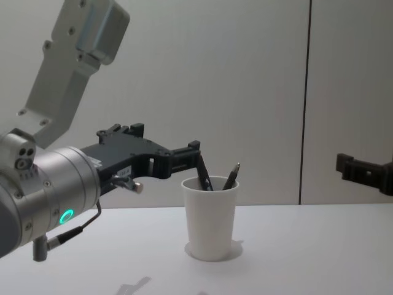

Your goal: Place the pen into the pen holder.

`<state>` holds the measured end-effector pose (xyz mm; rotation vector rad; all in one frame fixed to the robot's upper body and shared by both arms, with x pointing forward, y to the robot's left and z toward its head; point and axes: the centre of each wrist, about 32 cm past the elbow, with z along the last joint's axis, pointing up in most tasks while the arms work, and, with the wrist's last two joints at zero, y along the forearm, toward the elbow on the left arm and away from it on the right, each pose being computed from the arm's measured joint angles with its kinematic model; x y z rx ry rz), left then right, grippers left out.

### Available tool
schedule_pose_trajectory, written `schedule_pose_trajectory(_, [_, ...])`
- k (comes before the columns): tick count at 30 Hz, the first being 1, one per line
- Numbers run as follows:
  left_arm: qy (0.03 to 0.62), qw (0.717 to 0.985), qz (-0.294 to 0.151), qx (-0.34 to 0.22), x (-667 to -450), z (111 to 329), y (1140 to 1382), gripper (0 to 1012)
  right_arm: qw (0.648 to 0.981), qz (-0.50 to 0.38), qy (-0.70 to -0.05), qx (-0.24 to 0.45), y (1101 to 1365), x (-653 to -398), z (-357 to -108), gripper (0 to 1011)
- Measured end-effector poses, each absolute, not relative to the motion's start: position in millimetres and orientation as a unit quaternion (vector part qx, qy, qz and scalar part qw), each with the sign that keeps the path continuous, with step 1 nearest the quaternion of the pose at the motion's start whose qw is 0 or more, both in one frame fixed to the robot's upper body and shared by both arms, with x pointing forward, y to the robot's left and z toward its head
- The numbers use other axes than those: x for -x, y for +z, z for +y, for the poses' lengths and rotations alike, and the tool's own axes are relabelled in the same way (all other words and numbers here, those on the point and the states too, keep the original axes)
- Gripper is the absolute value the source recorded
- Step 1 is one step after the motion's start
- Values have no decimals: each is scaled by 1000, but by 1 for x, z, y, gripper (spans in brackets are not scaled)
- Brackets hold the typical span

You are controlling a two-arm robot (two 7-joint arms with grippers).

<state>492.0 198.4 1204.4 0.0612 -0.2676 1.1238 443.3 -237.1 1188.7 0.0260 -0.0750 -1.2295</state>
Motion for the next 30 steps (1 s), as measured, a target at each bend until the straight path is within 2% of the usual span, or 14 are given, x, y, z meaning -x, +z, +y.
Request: schedule_pose_trajectory(30, [531,837,-126,-29,-492,198,1204,1003,816,-35,-577,-12,1189,-443,-237,1001])
